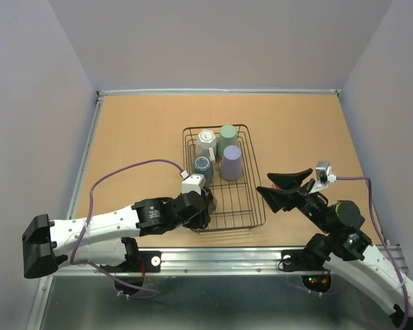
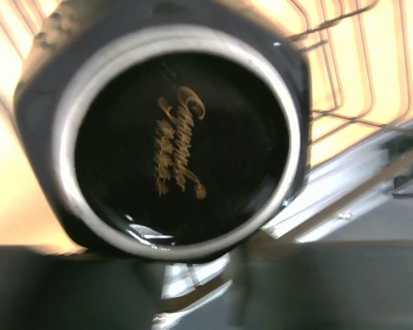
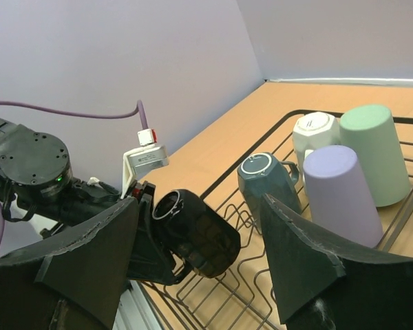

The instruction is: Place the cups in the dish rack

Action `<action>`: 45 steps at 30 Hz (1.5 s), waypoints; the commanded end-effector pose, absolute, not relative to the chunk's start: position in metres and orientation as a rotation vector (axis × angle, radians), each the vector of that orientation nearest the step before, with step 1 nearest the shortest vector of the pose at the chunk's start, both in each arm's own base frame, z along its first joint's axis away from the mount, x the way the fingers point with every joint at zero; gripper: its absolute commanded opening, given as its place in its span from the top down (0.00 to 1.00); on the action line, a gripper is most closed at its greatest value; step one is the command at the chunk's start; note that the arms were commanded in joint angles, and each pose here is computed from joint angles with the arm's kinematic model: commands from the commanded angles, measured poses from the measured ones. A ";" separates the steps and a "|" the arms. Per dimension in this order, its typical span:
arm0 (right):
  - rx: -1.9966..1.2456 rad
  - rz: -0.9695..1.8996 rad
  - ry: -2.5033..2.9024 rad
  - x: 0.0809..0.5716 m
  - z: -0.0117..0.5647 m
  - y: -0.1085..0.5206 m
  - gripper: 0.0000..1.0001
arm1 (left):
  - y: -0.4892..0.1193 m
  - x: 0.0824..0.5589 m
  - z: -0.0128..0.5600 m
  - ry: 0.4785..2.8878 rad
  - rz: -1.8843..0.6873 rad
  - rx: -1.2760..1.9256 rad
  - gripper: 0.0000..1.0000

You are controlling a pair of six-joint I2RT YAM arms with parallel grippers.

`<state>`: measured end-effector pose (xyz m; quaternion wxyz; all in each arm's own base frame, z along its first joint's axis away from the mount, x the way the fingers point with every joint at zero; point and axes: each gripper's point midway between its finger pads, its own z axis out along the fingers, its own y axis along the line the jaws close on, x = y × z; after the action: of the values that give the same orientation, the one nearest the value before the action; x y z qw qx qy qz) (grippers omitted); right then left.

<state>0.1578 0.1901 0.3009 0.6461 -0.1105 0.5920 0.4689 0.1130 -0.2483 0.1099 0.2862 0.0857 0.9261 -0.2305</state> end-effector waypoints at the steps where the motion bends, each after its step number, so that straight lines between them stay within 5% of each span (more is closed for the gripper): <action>1: -0.250 1.049 1.354 0.160 0.293 0.190 0.24 | -0.251 0.112 0.104 2.475 -0.624 0.177 0.36; 4: -0.252 1.046 1.353 0.160 0.294 0.189 0.24 | -0.250 0.109 0.099 2.493 -0.601 0.174 0.30; 34: -0.158 0.936 1.471 0.185 0.279 0.185 0.23 | -0.223 0.092 0.163 2.431 -0.677 0.072 0.25; 45: 0.208 0.522 1.767 0.228 0.246 0.131 0.25 | -0.193 0.125 0.227 2.169 -0.636 0.078 0.25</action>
<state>0.2173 0.1565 0.2398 0.6034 0.0226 0.7420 0.2912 0.1074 -0.2085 0.2071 0.3631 0.0231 0.8906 -0.2729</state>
